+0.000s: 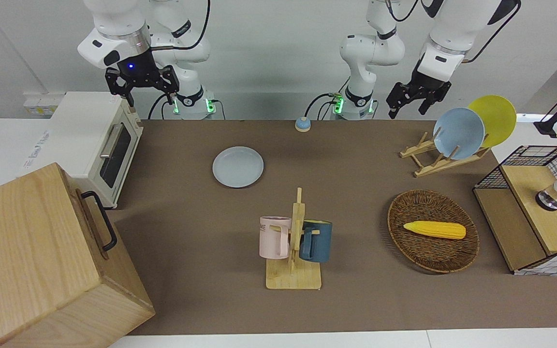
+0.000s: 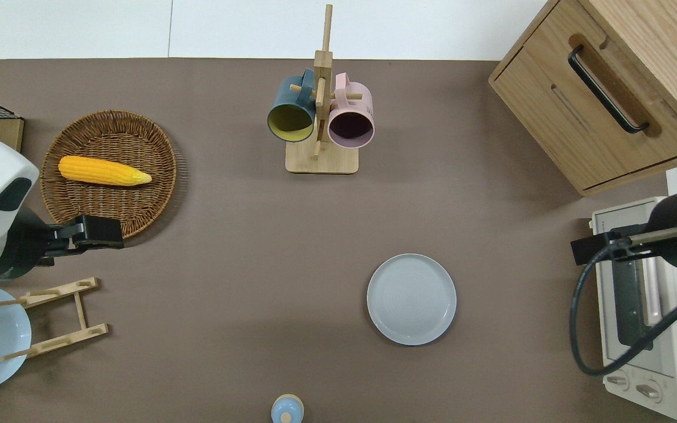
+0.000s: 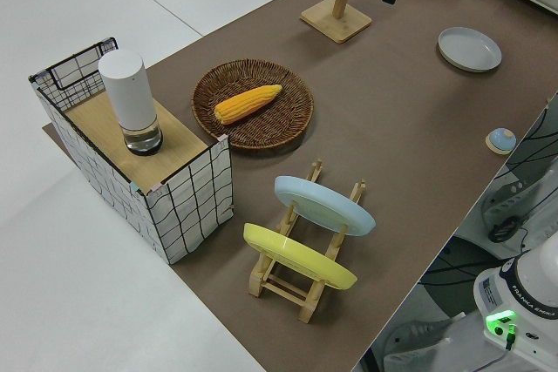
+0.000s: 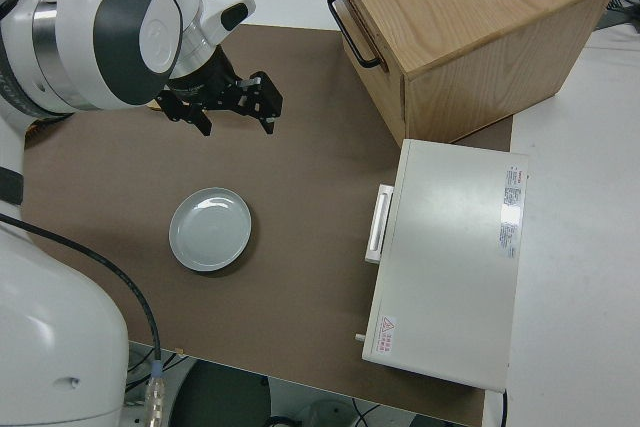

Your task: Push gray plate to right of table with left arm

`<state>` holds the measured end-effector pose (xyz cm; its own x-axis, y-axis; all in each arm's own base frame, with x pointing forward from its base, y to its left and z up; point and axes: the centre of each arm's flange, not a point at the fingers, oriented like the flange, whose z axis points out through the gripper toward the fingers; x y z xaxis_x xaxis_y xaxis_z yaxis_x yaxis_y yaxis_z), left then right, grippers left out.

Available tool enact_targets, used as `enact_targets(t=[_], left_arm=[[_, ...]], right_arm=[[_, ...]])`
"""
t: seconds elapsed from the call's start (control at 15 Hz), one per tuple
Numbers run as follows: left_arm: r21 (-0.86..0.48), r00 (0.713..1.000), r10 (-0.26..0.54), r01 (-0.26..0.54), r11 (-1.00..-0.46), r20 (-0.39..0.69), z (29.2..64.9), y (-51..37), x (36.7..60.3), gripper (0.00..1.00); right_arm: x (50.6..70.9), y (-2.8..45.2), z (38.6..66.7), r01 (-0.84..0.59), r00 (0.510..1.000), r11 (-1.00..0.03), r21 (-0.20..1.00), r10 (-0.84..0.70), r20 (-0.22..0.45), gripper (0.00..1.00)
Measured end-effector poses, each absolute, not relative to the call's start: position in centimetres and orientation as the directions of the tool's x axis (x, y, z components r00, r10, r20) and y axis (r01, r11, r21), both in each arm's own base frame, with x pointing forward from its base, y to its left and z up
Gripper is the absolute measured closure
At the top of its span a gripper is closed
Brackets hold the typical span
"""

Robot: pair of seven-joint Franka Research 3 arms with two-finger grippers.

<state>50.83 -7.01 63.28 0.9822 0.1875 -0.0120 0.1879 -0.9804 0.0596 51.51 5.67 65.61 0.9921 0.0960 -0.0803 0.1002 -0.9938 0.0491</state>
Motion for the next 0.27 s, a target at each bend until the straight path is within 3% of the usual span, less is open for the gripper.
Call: enact_targets(t=[0.27], left_arm=[[0.061,0.981,0.193,0.193,-0.979,-0.008,63.47,-6.72,50.88,0.0]], right_arm=[[51.51,5.67,65.61,0.1,0.992,-0.994,0.049,0.096,-0.08,0.0]])
